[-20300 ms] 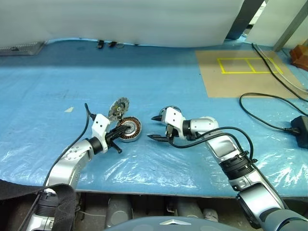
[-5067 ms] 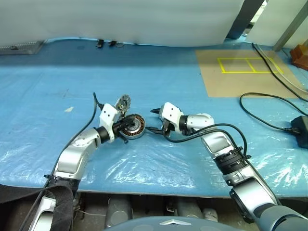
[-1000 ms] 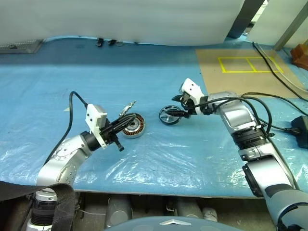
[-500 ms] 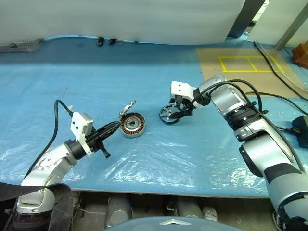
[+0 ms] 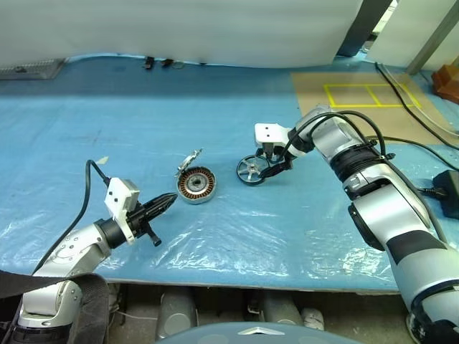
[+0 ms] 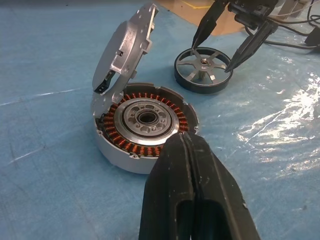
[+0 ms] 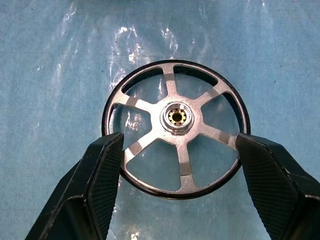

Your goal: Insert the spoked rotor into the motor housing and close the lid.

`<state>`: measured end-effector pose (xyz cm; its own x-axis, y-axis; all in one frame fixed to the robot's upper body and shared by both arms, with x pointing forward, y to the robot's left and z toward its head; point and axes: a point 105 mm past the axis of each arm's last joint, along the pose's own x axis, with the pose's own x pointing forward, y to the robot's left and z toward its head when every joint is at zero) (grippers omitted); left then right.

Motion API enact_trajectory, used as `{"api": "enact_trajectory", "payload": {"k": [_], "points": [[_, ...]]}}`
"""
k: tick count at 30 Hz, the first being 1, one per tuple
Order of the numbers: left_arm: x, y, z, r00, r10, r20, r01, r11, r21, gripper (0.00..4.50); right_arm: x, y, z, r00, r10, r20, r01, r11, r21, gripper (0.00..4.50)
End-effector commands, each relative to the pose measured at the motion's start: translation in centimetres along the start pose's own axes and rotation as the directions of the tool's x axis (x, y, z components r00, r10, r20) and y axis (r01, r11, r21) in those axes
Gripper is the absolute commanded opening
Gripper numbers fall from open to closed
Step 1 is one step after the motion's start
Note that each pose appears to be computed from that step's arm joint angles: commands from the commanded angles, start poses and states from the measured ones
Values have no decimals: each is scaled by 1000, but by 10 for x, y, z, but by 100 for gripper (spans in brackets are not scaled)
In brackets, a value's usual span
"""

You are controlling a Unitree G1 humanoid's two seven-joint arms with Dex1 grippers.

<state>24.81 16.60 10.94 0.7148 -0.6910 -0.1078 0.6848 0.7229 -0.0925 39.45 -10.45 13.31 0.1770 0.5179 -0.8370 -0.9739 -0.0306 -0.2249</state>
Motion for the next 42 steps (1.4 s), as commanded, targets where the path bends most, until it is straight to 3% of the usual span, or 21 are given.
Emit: {"api": "enact_trajectory", "payload": {"k": [1,7,23,26,31,37,42], "points": [[2,-8,10,1000,-15,26,15,1000,25,1,-11,-11,15,999,-42,21,43,998,-47,376],[1,-6,7,1000,-5,12,5,1000,17,1,-10,-14,23,998,-53,38,55,996,-67,376],[-2,3,-9,1000,5,-11,-5,1000,11,1,14,-6,8,999,-31,-7,31,998,-59,376],[-4,5,-11,1000,10,-17,-10,1000,14,0,17,-5,7,1000,-29,-8,29,998,-54,316],[-6,7,-14,1000,11,-20,-10,1000,17,0,17,-4,5,999,-32,-14,31,998,-59,164],[-12,12,-20,1000,22,-19,-21,1000,23,0,9,-6,20,998,-35,53,39,997,-71,163],[-11,14,-15,1000,28,-3,-28,998,56,0,-12,-5,61,976,-22,216,41,996,-83,163]]}}
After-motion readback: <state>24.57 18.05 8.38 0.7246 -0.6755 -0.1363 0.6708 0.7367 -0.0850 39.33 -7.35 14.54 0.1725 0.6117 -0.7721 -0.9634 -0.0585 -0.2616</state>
